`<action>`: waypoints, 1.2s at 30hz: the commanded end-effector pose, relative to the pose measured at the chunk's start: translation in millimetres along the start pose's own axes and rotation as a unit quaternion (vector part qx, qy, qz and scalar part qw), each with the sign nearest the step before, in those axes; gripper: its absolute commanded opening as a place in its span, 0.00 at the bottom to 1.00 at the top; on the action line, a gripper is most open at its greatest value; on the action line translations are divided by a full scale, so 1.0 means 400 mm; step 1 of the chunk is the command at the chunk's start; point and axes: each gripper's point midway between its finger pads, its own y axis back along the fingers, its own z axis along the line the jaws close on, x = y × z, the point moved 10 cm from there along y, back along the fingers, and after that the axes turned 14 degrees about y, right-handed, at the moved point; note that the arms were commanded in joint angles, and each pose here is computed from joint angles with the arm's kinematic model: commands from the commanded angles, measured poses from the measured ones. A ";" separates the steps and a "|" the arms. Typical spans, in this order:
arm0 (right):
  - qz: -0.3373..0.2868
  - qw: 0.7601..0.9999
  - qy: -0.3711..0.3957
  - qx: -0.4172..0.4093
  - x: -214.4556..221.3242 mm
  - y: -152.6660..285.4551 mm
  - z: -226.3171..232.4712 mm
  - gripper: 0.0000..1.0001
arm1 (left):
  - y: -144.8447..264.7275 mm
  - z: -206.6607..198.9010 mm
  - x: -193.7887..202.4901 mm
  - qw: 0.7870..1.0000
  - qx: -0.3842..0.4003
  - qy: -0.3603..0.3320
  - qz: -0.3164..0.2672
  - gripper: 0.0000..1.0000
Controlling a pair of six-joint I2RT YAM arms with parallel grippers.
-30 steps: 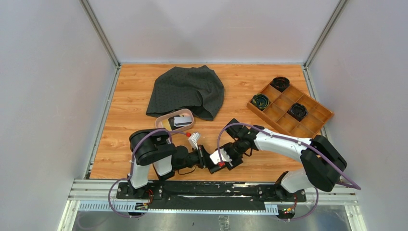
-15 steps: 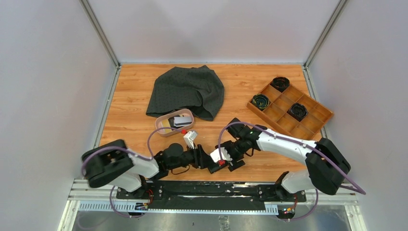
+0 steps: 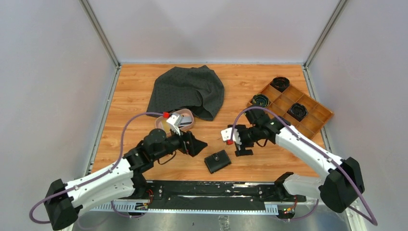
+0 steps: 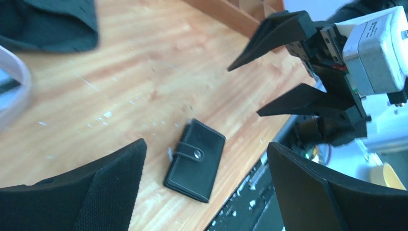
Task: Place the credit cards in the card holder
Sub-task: Reset both arms
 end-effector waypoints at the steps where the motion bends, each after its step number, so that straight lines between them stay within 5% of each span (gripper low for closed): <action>1: 0.041 0.989 -0.113 0.089 -0.005 0.124 -0.025 0.85 | 0.053 -0.006 -0.092 0.993 -0.085 -0.077 0.006 1.00; 7: 0.049 0.935 -0.247 0.251 0.011 0.316 -0.055 1.00 | 0.117 -0.036 -0.263 0.984 -0.151 -0.087 -0.035 1.00; 14: 0.023 0.843 -0.339 0.417 -0.053 0.488 -0.072 1.00 | 0.201 -0.041 -0.423 0.983 -0.132 -0.039 -0.120 1.00; 36: -0.071 0.803 -0.382 0.451 -0.188 0.576 -0.073 1.00 | 0.303 -0.166 -0.438 0.983 -0.096 -0.071 -0.142 1.00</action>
